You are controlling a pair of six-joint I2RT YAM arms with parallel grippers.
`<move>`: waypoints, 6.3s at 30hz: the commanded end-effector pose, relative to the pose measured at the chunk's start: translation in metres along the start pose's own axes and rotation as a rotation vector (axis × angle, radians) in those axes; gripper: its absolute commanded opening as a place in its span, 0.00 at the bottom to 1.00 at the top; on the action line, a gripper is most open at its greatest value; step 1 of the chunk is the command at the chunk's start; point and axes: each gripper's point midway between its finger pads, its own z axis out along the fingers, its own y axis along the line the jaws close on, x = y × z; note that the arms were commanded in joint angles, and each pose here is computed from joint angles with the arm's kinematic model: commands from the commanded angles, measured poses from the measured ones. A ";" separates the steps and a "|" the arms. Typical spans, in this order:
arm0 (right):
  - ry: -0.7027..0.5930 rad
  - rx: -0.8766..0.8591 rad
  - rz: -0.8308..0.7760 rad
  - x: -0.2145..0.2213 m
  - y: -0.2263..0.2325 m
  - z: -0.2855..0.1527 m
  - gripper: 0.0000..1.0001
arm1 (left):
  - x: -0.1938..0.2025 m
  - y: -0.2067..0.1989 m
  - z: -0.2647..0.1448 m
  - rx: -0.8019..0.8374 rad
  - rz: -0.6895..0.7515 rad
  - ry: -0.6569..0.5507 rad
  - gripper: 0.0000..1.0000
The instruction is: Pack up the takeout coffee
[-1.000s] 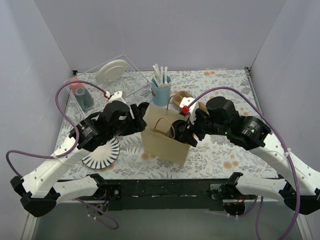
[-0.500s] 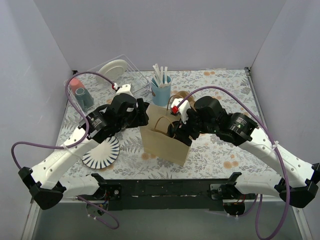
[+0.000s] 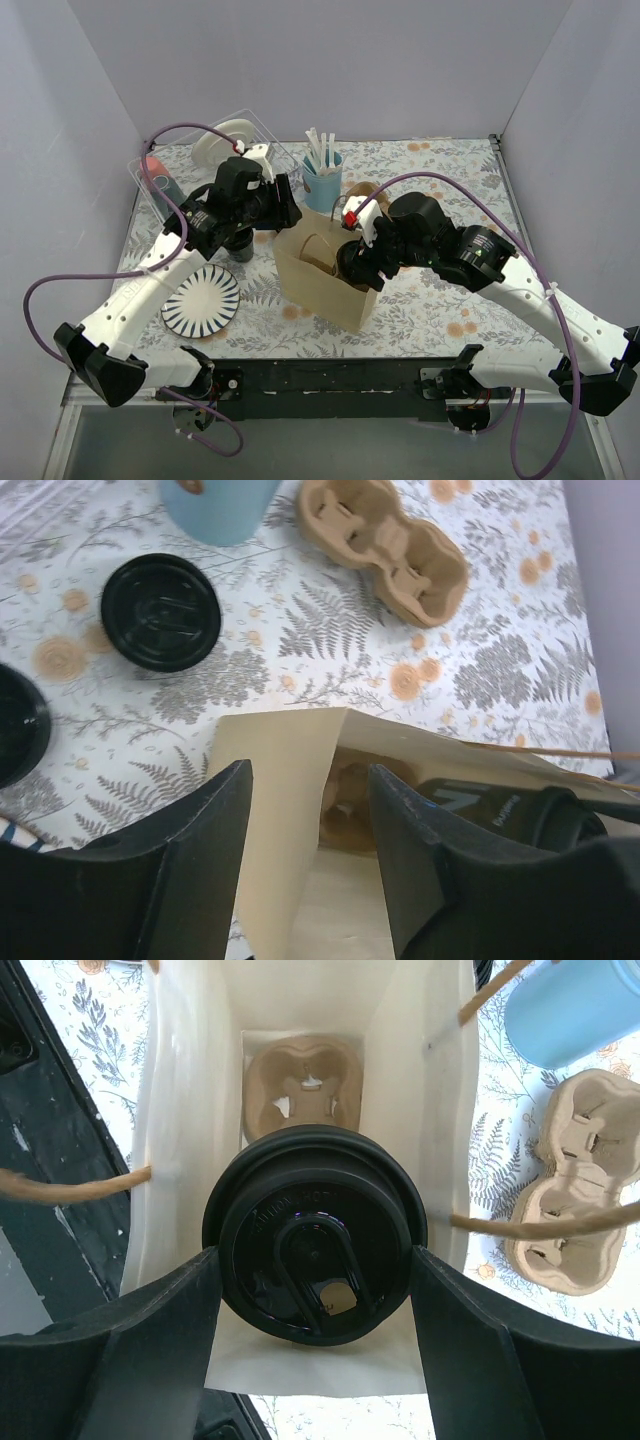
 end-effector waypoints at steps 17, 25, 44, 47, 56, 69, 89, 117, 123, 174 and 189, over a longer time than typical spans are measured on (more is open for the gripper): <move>-0.045 0.023 -0.035 -0.008 -0.003 -0.009 0.48 | -0.002 -0.018 0.007 0.106 0.150 0.032 0.05; -0.079 0.093 -0.091 -0.036 -0.021 -0.013 0.48 | -0.035 -0.066 -0.025 0.378 0.244 -0.150 0.00; 0.034 0.128 -0.185 0.026 -0.008 0.031 0.45 | 0.037 -0.058 -0.059 0.618 0.339 -0.219 0.02; 0.038 0.136 -0.180 0.033 -0.001 0.034 0.45 | 0.036 -0.041 -0.055 0.509 0.295 -0.203 0.30; 0.060 0.129 -0.173 0.047 0.018 0.040 0.45 | 0.061 -0.013 -0.082 0.398 0.188 -0.105 0.66; 0.083 0.164 -0.193 0.051 0.013 0.040 0.45 | 0.098 -0.015 -0.082 0.479 0.151 0.011 0.67; 0.108 0.214 -0.321 0.035 0.012 0.041 0.44 | 0.101 -0.010 -0.063 0.488 0.190 -0.066 0.00; 0.220 0.263 -0.354 0.070 0.018 0.043 0.43 | 0.102 -0.019 -0.085 0.550 0.129 -0.068 0.53; 0.222 0.291 -0.365 0.071 0.015 0.047 0.43 | 0.109 -0.024 -0.084 0.592 0.111 -0.038 0.23; 0.094 0.465 -0.542 0.042 -0.003 0.076 0.40 | 0.148 -0.025 -0.100 0.708 0.053 0.049 0.00; 0.071 0.373 -0.517 0.043 0.009 0.082 0.40 | 0.150 -0.024 -0.101 0.715 0.053 0.040 0.00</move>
